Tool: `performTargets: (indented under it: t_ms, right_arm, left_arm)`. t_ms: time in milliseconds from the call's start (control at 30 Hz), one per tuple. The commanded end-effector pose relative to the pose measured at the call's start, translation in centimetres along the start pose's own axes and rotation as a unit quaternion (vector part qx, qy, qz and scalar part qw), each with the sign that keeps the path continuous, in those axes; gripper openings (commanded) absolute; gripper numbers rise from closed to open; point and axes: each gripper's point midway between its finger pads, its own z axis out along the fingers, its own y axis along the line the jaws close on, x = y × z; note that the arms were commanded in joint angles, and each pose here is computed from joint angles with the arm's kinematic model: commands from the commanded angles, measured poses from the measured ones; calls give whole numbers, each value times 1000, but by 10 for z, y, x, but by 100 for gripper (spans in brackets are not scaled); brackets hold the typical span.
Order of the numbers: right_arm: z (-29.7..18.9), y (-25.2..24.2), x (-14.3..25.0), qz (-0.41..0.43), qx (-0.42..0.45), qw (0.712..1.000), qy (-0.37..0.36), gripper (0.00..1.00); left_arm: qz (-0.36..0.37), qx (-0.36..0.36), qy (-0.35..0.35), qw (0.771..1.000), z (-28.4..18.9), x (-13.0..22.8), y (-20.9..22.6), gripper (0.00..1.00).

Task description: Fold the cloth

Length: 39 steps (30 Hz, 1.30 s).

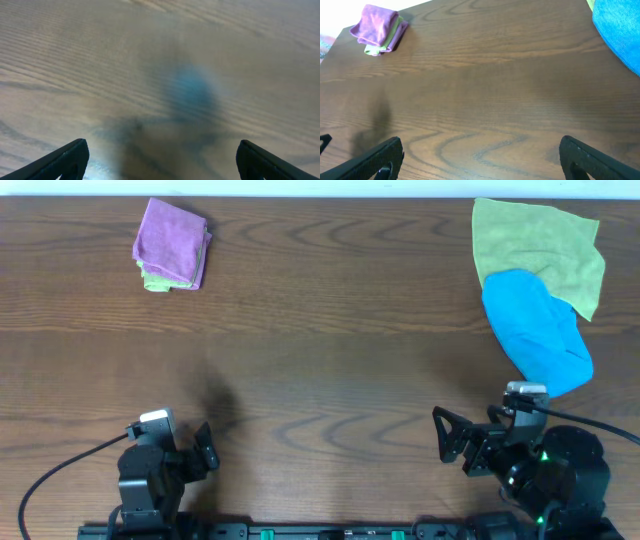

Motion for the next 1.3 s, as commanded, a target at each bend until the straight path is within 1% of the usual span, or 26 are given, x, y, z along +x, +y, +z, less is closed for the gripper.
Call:
performTargets:
  t_ms: [0, 467, 700, 1267]
  right_arm:
    - [-1, 0, 0, -2, -1, 1000, -1, 99]
    - [-1, 0, 0, -2, -1, 1000, -1, 99]
    - [-1, 0, 0, -2, -1, 1000, -1, 99]
    - [-1, 0, 0, -2, -1, 1000, -1, 99]
  left_arm:
    - [39, -10, 1, 999, -1, 4, 4, 95]
    - [104, -8, 25, 994, -9, 24, 7, 95]
    - [104, -9, 32, 994, -11, 32, 8, 95]
    - [105, -10, 32, 994, -11, 32, 9, 95]
